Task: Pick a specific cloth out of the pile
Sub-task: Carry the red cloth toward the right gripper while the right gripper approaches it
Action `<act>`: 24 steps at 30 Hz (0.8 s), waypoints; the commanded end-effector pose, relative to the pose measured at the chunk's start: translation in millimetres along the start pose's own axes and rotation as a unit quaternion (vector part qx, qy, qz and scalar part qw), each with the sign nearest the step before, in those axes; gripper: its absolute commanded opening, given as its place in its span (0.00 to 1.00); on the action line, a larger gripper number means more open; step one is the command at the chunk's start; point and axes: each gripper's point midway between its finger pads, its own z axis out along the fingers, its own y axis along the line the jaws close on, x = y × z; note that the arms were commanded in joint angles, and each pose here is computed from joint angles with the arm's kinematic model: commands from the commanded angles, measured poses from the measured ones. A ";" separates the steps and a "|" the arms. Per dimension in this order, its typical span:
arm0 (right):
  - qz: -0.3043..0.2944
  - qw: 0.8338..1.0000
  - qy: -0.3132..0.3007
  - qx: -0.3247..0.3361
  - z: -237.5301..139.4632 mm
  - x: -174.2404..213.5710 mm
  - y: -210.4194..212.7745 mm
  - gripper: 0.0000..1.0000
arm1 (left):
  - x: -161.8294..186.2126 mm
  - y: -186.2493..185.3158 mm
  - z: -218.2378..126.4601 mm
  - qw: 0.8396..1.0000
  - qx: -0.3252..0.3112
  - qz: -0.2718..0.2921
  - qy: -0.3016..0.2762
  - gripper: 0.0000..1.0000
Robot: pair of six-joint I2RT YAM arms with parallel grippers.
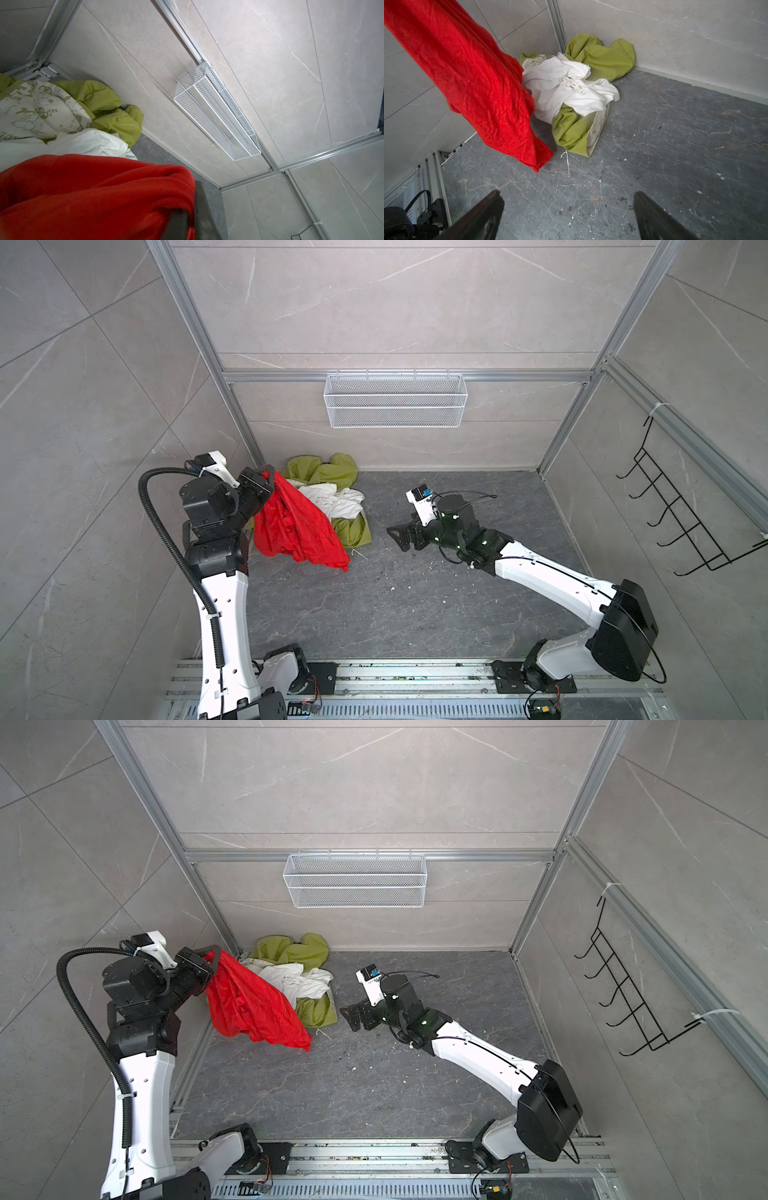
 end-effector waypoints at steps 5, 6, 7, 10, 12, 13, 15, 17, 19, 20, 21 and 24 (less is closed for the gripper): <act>-0.019 0.999 -0.015 -0.024 -3.1 -15.0 19.3 0.99 | -0.3 -47.2 -6.6 0.996 0.076 0.056 -0.002 0.00; -0.020 0.999 -0.017 -0.028 -3.4 -15.9 22.1 1.00 | 3.5 -47.9 -5.2 0.996 0.076 0.054 0.001 0.00; -0.021 0.999 -0.017 -0.030 -3.4 -16.5 24.1 1.00 | 7.0 -48.4 -3.8 0.996 0.075 0.054 0.003 0.00; -0.025 0.999 -0.021 -0.039 -4.6 -19.1 32.3 1.00 | 20.7 -51.2 2.7 0.996 0.070 0.059 0.007 0.00; -0.029 0.998 -0.023 -0.045 -6.2 -21.4 38.6 1.00 | 31.5 -55.6 7.6 0.996 0.068 0.063 0.012 0.00; -0.030 0.998 -0.024 -0.047 -7.1 -21.9 41.0 1.00 | 35.0 -57.9 9.4 0.995 0.069 0.065 0.014 0.00; -0.032 0.998 -0.027 -0.050 -10.1 -23.8 46.8 1.00 | 45.6 -63.4 15.3 0.995 0.073 0.064 0.022 0.00; -0.035 0.998 -0.029 -0.051 -13.1 -25.0 50.9 1.00 | 54.6 -69.8 19.6 0.994 0.076 0.067 0.028 0.00; -0.036 0.997 -0.034 -0.051 -17.4 -27.5 53.8 0.99 | 65.1 -77.5 24.3 0.993 0.083 0.071 0.032 0.00; -0.036 0.997 -0.036 -0.051 -19.7 -29.0 55.0 1.00 | 71.7 -81.9 26.6 0.993 0.086 0.074 0.037 0.00; -0.037 0.997 -0.037 -0.051 -21.2 -29.4 56.0 1.00 | 77.8 -85.4 29.8 0.992 0.088 0.076 0.042 0.00; -0.036 0.997 -0.044 -0.048 -26.5 -33.6 56.7 1.00 | 95.5 -98.8 37.5 0.990 0.103 0.078 0.057 0.00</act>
